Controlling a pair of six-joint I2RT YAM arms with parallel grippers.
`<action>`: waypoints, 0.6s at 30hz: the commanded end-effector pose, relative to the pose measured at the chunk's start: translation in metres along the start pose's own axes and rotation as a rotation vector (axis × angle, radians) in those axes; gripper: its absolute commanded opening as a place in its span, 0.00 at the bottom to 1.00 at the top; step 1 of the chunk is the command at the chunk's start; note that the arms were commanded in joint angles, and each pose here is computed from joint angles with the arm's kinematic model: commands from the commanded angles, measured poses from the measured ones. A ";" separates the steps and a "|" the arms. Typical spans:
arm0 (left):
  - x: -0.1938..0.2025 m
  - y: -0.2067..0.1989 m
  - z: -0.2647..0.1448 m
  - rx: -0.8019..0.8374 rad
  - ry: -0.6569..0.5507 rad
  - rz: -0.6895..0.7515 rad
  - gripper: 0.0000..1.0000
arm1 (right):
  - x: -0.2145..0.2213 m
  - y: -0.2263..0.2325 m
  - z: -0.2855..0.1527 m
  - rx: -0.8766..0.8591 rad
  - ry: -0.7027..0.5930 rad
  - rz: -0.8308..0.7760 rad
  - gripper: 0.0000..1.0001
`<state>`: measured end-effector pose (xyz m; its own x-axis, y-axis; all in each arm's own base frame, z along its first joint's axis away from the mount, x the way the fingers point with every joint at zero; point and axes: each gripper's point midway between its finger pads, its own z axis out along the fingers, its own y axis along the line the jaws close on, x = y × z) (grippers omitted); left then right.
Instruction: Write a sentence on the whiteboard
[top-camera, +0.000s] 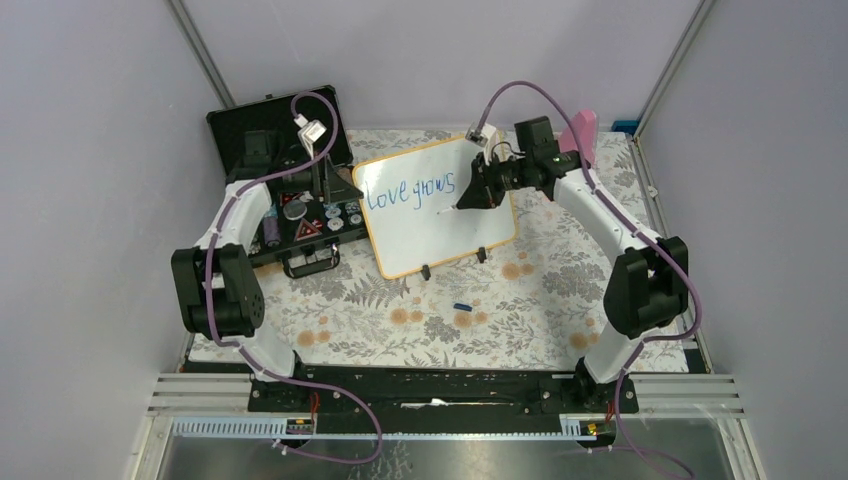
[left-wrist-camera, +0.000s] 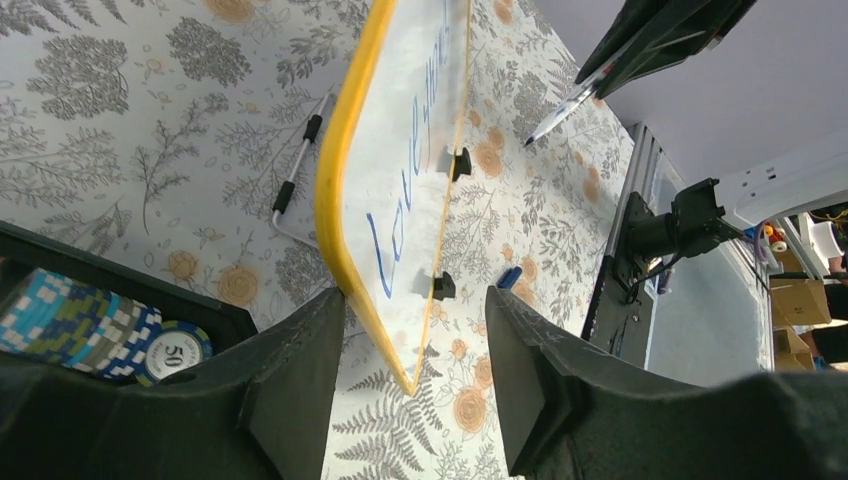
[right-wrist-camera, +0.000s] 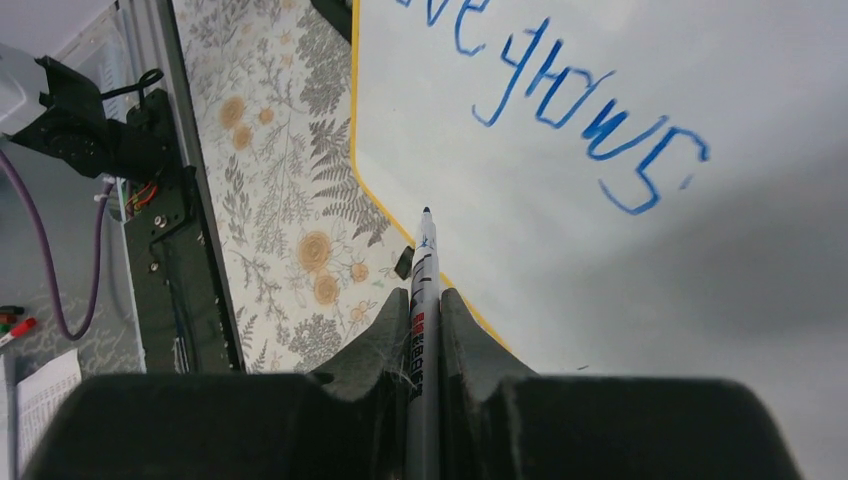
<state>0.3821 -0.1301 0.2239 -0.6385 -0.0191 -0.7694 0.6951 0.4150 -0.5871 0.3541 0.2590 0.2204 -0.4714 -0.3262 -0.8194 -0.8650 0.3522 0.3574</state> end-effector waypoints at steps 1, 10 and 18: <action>0.009 -0.019 -0.009 0.024 -0.001 0.056 0.54 | 0.006 0.019 0.015 -0.036 0.008 -0.036 0.00; 0.030 -0.015 -0.004 0.057 0.012 0.015 0.50 | 0.014 0.035 0.057 -0.074 0.011 -0.049 0.00; 0.035 -0.014 -0.002 0.066 0.008 0.009 0.45 | 0.011 0.045 0.074 -0.085 -0.025 -0.068 0.00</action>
<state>0.3493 -0.1330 0.1939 -0.6952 -0.0083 -0.7187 0.6600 0.3886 -0.6429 0.3172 0.3225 0.1872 -0.4460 -0.3648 -0.8173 -0.8916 0.2613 0.3699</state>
